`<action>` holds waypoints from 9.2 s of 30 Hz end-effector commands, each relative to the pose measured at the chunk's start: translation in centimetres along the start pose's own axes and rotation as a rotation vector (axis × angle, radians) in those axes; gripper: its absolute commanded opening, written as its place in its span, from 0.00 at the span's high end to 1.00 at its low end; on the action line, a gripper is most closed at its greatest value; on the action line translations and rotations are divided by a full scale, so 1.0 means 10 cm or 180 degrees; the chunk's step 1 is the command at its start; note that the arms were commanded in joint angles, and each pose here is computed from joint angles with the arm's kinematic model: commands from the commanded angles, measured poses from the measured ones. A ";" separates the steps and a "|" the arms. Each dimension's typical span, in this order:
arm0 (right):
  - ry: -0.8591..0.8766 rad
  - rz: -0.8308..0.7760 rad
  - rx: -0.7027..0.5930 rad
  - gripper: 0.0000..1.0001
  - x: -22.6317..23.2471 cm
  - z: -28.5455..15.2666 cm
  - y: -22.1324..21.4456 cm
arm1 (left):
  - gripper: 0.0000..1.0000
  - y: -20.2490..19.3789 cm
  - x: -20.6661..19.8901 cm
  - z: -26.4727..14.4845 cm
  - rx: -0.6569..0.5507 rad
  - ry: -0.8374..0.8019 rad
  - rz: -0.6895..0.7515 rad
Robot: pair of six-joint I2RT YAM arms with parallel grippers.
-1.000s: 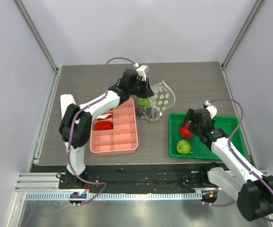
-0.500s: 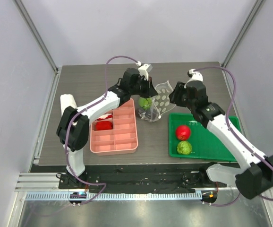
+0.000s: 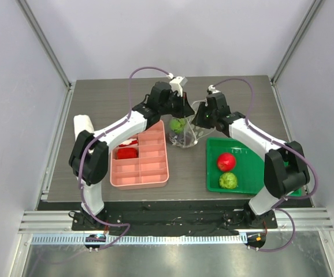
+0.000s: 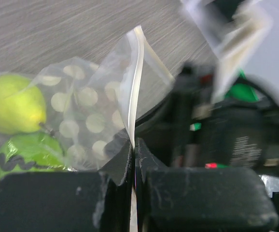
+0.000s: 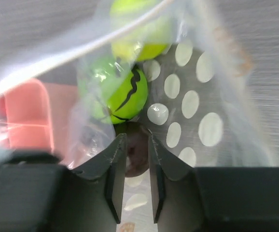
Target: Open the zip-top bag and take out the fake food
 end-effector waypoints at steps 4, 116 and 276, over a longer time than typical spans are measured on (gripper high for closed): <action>0.0685 0.0095 0.0133 0.52 0.18 0.15 -0.14 | 1.00 0.44 -0.56 -0.12 -0.0428 -0.0389 0.0297; -0.0788 0.0027 -0.1248 0.00 -0.24 -1.65 0.32 | 1.00 0.36 -0.24 -0.15 -0.0354 -0.0045 0.0352; -0.1155 -0.0836 -0.0676 0.75 0.10 0.24 0.25 | 1.00 0.12 0.40 0.06 -0.0218 0.0473 0.0160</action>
Point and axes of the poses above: each gripper's point midway between its finger pads, its own z axis out along the fingers, its own x axis along the line the jaws close on, y = z × x, the point moved 8 cm from there along -z, back along the fingers, and after that the axes turned 10 degrees about -z, right-handed, at the moved point
